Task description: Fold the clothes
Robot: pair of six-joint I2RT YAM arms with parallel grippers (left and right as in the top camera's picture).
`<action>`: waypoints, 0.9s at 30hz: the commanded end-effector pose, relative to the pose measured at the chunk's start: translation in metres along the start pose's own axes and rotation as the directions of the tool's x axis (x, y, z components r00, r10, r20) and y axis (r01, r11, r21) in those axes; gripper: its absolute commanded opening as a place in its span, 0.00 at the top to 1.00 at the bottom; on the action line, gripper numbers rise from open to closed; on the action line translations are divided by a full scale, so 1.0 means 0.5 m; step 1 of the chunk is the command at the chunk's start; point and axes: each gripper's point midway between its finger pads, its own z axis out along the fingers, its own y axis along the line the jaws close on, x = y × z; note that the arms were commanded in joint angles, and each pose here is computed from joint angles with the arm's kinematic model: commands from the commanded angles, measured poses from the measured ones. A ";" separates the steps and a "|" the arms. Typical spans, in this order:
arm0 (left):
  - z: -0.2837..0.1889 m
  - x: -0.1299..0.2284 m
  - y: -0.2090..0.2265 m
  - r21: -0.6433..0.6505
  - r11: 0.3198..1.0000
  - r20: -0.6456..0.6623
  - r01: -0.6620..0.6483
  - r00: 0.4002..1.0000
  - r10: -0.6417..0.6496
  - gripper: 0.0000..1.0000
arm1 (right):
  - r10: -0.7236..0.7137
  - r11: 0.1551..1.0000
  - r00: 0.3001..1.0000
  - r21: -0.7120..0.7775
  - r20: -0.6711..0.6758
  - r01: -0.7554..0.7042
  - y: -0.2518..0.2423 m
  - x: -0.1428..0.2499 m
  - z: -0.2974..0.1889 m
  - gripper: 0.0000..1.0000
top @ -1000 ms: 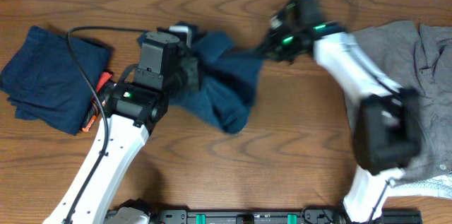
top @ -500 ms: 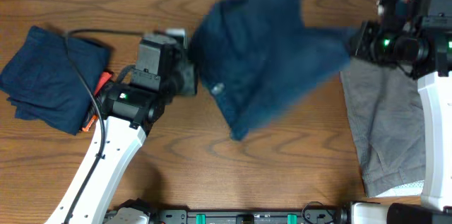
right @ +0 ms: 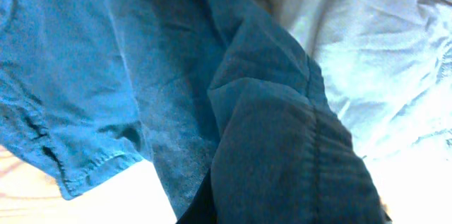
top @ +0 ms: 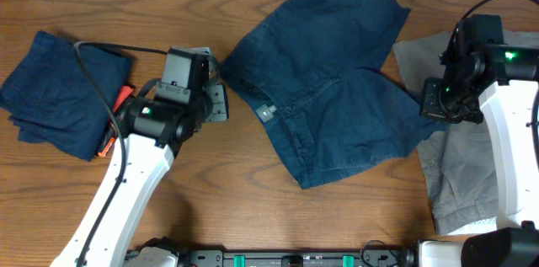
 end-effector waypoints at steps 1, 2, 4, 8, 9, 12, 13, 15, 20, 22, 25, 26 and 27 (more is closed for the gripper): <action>0.055 0.038 -0.004 0.011 0.998 -0.109 0.063 0.992 -0.062 0.50 | -0.026 0.999 1.000 0.033 -0.006 0.026 -0.007 0.004 0.004 0.99; 0.070 0.050 -0.014 0.037 0.997 -0.151 0.069 0.987 -0.063 0.50 | -0.026 0.999 1.000 0.033 -0.005 0.026 -0.007 0.004 0.004 0.99; 0.092 0.081 -0.052 0.135 0.986 -0.253 0.097 0.966 -0.060 0.51 | -0.025 0.999 1.000 0.033 -0.002 0.025 -0.007 0.002 0.004 0.98; 0.102 0.154 -0.140 0.326 0.925 -0.467 0.195 0.884 -0.021 0.51 | -0.025 0.999 1.000 0.029 0.016 0.024 -0.005 -0.007 0.005 0.98; 0.103 0.175 -0.153 0.339 0.917 -0.512 0.211 0.859 -0.009 0.50 | -0.025 0.999 0.999 0.028 0.022 0.024 -0.004 -0.010 0.005 0.98; 0.116 0.218 -0.160 0.287 0.937 -0.573 0.201 0.820 0.000 0.45 | -0.024 0.999 0.999 0.026 0.031 0.023 -0.003 -0.014 0.006 0.97; 0.120 0.224 -0.163 0.276 0.942 -0.577 0.193 0.817 0.002 0.44 | -0.024 0.999 0.999 0.026 0.032 0.023 -0.003 -0.015 0.006 0.97; 0.120 0.236 -0.180 0.268 0.943 -0.588 0.199 0.809 -0.004 0.43 | -0.024 0.999 0.999 0.026 0.035 0.023 -0.003 -0.016 0.005 0.96; 0.119 0.268 -0.225 0.227 0.952 -0.600 0.206 0.799 -0.030 0.41 | -0.024 0.999 0.999 0.025 0.035 0.023 -0.003 -0.016 0.005 0.94; 0.124 0.288 -0.231 0.181 0.962 -0.602 0.204 0.797 -0.056 0.36 | -0.024 0.999 0.999 0.025 0.038 0.023 -0.003 -0.018 0.005 0.95; 0.131 0.334 -0.244 0.127 0.961 -0.630 0.247 0.768 -0.114 0.31 | -0.024 0.999 0.999 0.025 0.039 0.023 -0.002 -0.018 0.005 0.95; 0.133 0.349 -0.247 0.122 0.961 -0.637 0.247 0.762 -0.115 0.31 | -0.024 0.999 0.999 0.025 0.038 0.023 -0.002 -0.018 0.005 0.95; 0.134 0.364 -0.250 0.115 0.962 -0.644 0.248 0.756 -0.117 0.30 | -0.024 0.999 0.999 0.025 0.039 0.023 -0.002 -0.018 0.005 0.95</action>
